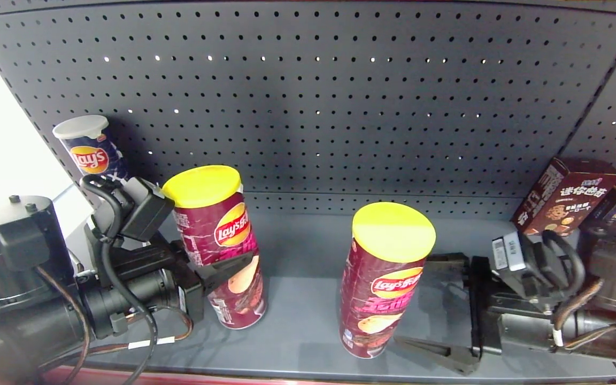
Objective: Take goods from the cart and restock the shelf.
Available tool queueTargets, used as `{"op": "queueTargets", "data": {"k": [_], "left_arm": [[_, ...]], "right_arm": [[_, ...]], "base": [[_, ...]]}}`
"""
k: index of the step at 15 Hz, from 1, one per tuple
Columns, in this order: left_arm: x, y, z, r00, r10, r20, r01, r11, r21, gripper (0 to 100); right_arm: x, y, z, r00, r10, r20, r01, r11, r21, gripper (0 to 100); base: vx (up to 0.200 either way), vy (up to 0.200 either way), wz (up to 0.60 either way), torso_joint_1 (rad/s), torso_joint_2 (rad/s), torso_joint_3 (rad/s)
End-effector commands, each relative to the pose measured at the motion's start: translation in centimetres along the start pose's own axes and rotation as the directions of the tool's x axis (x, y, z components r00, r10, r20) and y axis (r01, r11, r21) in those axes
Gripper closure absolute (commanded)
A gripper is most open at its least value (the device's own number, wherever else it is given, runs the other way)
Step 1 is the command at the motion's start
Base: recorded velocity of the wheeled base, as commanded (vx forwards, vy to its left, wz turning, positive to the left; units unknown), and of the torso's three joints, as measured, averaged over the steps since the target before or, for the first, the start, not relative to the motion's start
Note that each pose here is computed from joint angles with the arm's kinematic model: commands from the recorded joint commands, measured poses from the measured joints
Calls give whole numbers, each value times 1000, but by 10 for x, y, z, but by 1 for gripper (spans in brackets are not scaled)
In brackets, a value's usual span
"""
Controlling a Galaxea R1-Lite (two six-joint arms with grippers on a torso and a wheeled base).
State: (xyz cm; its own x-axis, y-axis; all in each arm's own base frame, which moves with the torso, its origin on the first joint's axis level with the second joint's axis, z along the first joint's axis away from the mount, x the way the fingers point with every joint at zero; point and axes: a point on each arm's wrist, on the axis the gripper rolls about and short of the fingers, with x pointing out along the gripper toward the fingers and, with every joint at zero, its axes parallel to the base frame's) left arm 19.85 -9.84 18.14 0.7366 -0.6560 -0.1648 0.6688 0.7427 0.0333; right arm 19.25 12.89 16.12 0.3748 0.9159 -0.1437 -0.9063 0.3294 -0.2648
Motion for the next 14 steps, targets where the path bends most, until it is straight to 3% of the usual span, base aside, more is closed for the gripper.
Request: {"op": "queueTargets", "data": {"k": [1,3,4,6,9,10,11,12,14], "left_arm": [[-1,-1,-1,1000,-1,-3,1,1000,-2,100],[0,0,0,1000,1,3,-1,1000,-2,100],[0,0,1,1000,1,4,-1,1000,-2,100],[0,0,-1,1000,10,-4,-10,1000,-2,100],[1,1,1,1000,15,4,-15,1000,0,100],[1,1,2,1000,24,5,-24,1000,1,100],[0,1,2,999,32,6,-32,999,1,100],[0,0,1,999,33,3,-33,999,2,100],[0,0,2,999,46,6,-46,999,6,100]], "right_arm": [[-24,6,18,997,-45,63,49,998,-50,0],[-40,9,30,990,-94,105,103,991,-83,0],[-58,7,44,965,-225,138,241,964,-113,0],[-78,12,58,908,-387,159,407,905,-122,0],[-105,30,65,832,-540,128,553,827,-103,0],[-124,47,61,758,-648,73,653,753,-88,0],[-138,61,54,711,-702,37,702,707,-84,0],[-153,79,44,682,-731,14,729,679,-83,0],[-179,111,25,663,-748,-24,744,663,-86,0]], "base": [[0,0,0,0,0,0],[0,0,0,0,0,0],[0,0,0,0,0,0],[0,0,0,0,0,0],[0,0,0,0,0,0],[0,0,0,0,0,0],[0,0,0,0,0,0],[0,0,0,0,0,0],[0,0,0,0,0,0]]}}
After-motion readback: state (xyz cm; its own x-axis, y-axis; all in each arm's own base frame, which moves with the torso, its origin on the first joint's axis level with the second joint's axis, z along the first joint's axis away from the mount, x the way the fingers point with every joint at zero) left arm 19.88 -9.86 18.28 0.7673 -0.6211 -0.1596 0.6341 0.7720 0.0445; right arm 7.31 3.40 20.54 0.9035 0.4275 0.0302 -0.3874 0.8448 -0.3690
